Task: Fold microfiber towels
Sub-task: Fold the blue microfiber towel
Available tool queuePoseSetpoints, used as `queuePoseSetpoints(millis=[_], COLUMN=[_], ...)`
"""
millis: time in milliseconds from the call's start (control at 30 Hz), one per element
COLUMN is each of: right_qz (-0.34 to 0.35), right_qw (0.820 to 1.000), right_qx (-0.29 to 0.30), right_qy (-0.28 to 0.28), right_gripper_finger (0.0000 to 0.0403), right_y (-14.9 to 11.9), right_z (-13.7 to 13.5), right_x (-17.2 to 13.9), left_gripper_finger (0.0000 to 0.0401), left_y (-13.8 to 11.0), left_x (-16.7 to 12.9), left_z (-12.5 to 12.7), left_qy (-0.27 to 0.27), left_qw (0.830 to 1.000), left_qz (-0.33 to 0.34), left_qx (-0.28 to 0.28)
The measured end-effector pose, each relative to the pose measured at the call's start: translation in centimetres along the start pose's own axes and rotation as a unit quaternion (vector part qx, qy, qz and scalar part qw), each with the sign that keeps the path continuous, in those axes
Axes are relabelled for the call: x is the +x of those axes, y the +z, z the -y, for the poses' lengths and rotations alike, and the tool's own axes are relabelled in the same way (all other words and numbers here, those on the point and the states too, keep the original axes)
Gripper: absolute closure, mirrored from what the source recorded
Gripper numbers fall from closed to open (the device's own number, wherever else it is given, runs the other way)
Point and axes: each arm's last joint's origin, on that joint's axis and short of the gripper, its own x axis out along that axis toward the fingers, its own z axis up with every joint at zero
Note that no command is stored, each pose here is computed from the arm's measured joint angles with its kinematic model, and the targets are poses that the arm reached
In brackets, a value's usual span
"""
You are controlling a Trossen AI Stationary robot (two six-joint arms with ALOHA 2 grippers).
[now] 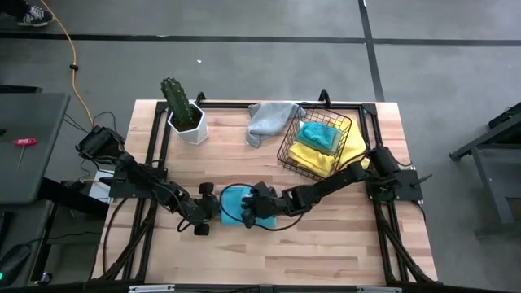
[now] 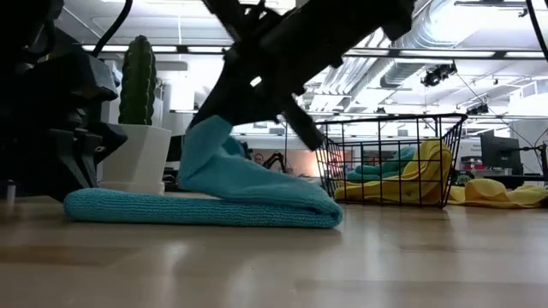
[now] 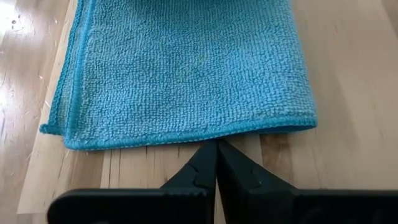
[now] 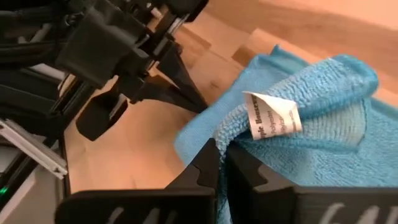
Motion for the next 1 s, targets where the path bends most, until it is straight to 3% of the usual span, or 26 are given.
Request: queuePoseSetpoints(millis=[367, 500, 800, 1000], right_qz=[0.02, 0.028, 0.082, 0.102], right_qw=[0.998, 0.998, 0.993, 0.983], right_qx=[0.013, 0.009, -0.007, -0.056], right_qy=[0.056, 0.06, 0.091, 0.145], right_gripper_finger=[0.0381, 0.0337, 0.019, 0.0146], right_y=[0.9, 1.5, 2.2, 3.1], right_z=[-0.1, 0.1, -0.8, -1.9], right_x=[1.1, 1.3, 1.0, 0.3], left_gripper_finger=[0.0401, 0.0401, 0.0401, 0.0401], left_y=[0.0, 0.0, 0.0, 0.1], left_x=[0.0, 0.0, 0.0, -0.1], left_z=[0.0, 0.0, 0.0, 0.0], left_qy=[0.003, 0.003, 0.007, 0.004], left_qw=[1.0, 1.0, 1.0, 1.0], left_qz=[0.002, 0.003, 0.005, 0.005], left_qx=[0.001, 0.001, 0.001, 0.01])
